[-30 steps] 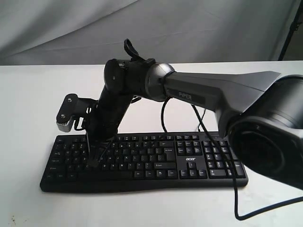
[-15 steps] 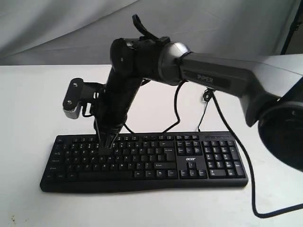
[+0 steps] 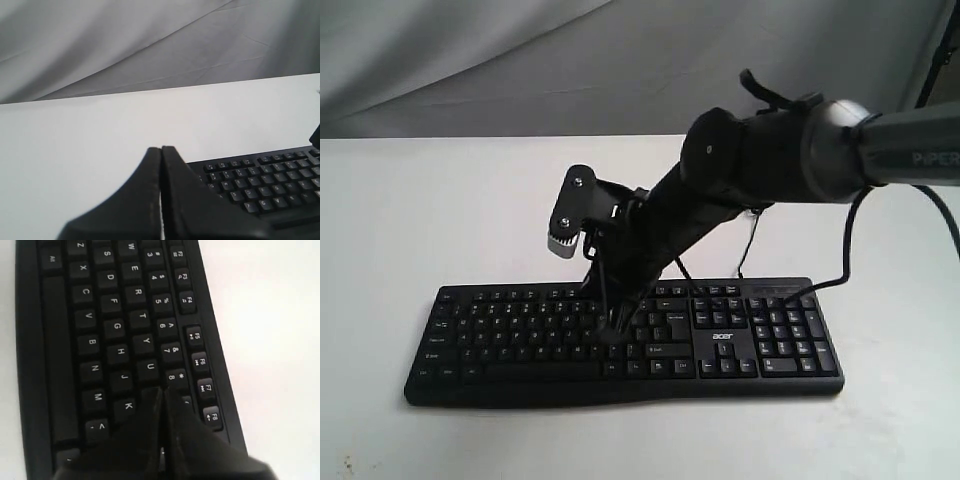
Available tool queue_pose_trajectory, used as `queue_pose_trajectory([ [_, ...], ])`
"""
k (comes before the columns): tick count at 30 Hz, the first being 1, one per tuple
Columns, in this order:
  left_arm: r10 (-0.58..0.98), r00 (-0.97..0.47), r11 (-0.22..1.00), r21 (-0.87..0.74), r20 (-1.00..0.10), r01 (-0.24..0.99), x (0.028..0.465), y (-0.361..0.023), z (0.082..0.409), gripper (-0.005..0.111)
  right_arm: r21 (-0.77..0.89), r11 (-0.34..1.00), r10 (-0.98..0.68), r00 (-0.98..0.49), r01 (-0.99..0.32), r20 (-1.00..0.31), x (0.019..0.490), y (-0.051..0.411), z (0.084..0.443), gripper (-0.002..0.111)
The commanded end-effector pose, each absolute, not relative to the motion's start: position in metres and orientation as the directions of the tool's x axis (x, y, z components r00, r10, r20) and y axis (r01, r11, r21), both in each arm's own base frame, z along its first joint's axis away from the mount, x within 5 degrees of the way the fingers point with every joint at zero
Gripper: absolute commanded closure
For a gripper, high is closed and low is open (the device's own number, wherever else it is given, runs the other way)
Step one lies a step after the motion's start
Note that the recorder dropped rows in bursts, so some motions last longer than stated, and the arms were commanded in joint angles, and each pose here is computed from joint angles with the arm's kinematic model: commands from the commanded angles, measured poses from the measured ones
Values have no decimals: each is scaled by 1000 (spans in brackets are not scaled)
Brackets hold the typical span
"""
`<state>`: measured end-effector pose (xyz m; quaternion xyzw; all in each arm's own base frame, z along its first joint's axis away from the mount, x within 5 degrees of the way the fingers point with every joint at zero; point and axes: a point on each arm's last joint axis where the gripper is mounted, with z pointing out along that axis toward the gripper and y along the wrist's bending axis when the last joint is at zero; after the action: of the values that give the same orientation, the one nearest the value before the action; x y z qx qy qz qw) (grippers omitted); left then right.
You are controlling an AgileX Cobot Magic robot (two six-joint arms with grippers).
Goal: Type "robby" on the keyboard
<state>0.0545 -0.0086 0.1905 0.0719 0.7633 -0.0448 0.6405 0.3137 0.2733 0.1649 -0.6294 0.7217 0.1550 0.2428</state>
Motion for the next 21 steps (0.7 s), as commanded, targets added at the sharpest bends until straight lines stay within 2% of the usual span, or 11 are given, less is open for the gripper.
queue_pose_trajectory([
  [1, 54, -164, 985, 26, -985, 172, 54, -9, 190, 107, -73, 184, -814, -110, -980, -570, 316, 273, 160, 108],
  [5, 54, -164, 985, 26, -985, 172, 54, -9, 190, 107, -56, 187, -825, -126, -981, -551, 317, 274, 145, 108],
  [21, 54, -164, 985, 26, -985, 172, 54, -9, 190, 107, -35, 223, -833, -172, -974, -526, 317, 271, 144, 108],
])
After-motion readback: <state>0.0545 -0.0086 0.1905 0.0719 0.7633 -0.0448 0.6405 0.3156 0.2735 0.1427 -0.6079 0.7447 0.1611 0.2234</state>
